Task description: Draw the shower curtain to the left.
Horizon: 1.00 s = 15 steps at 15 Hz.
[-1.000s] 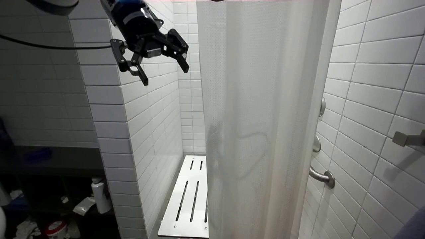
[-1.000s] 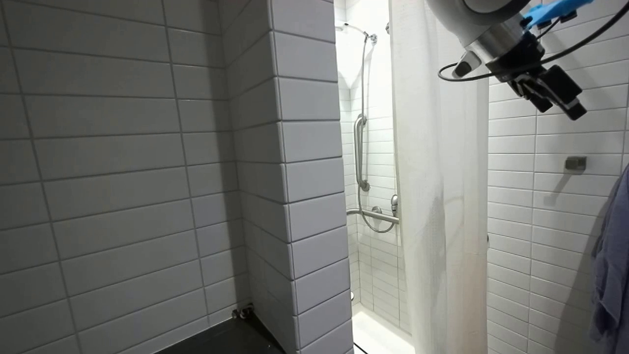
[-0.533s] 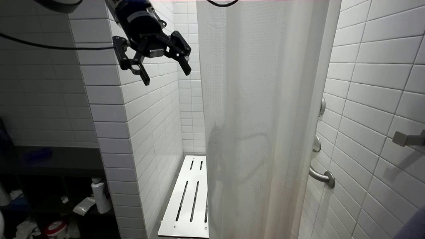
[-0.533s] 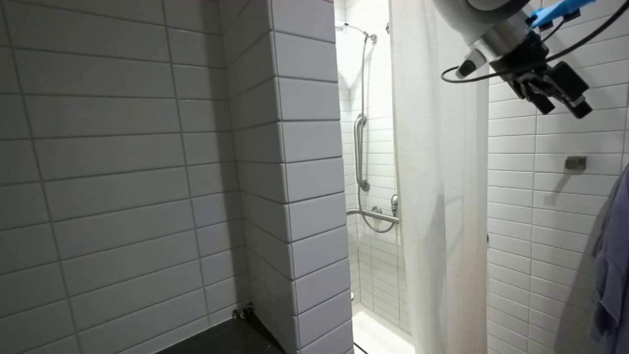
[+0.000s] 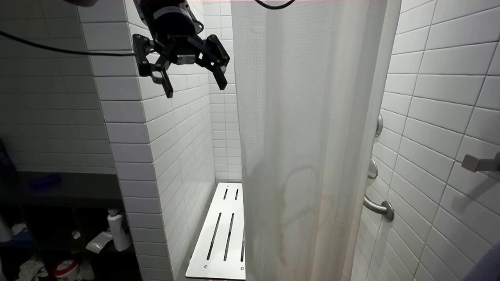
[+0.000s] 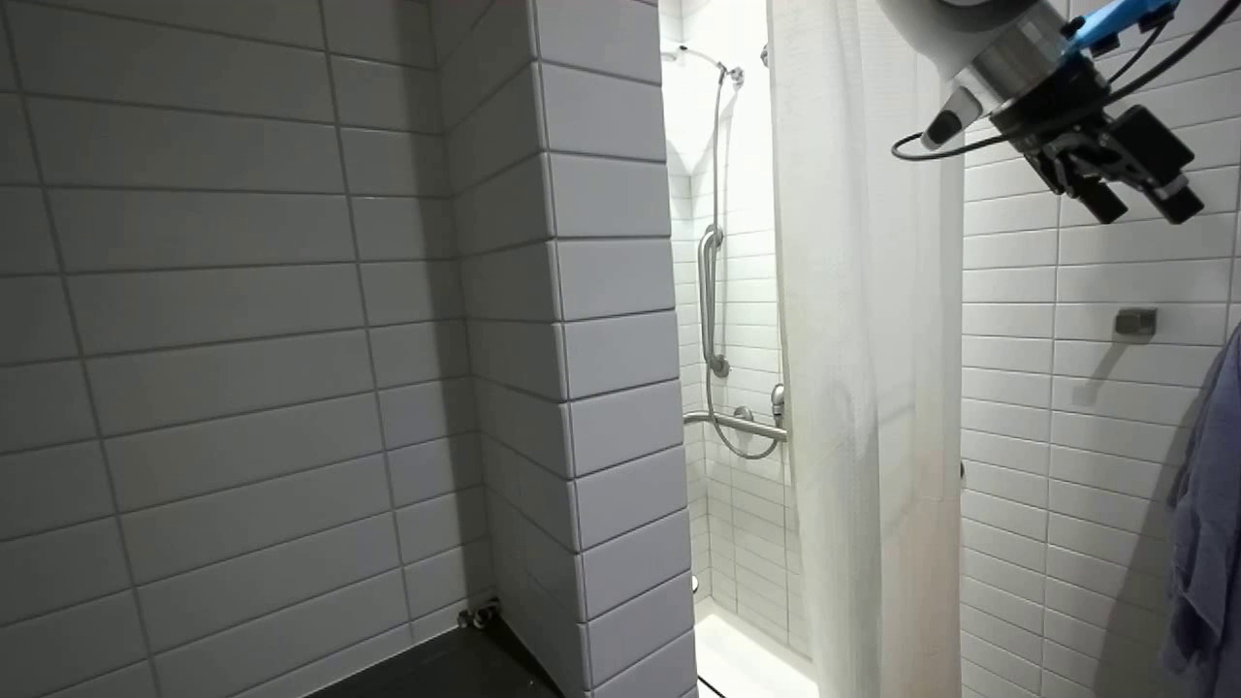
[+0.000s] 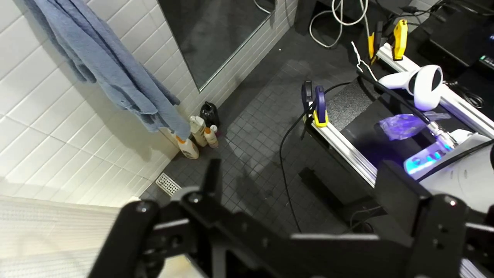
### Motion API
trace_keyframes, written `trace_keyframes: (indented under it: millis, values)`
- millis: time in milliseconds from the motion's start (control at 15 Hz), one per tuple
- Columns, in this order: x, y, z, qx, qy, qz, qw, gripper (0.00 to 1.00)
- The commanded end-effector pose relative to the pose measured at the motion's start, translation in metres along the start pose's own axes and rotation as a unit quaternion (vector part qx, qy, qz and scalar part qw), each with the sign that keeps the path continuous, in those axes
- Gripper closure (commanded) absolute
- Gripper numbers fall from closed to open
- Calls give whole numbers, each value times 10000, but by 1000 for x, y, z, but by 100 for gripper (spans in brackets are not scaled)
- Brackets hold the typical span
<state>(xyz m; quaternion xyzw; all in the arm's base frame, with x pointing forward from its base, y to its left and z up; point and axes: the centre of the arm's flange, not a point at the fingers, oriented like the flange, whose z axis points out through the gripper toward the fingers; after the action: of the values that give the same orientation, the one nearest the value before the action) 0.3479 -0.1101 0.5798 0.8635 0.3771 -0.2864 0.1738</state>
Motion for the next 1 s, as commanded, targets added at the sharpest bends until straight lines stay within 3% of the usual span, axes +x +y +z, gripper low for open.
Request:
trace_keyframes:
  millis: [0,267,467,733,933]
  values:
    - [7,0,-6,25,34,23,10000,0]
    - [28,8,-1,318,195,741,9966,0]
    - [34,16,5,531,56,1595,9858,0]
    - [29,32,13,733,-328,2580,9628,0]
    - [25,41,15,850,-666,3252,9394,0]
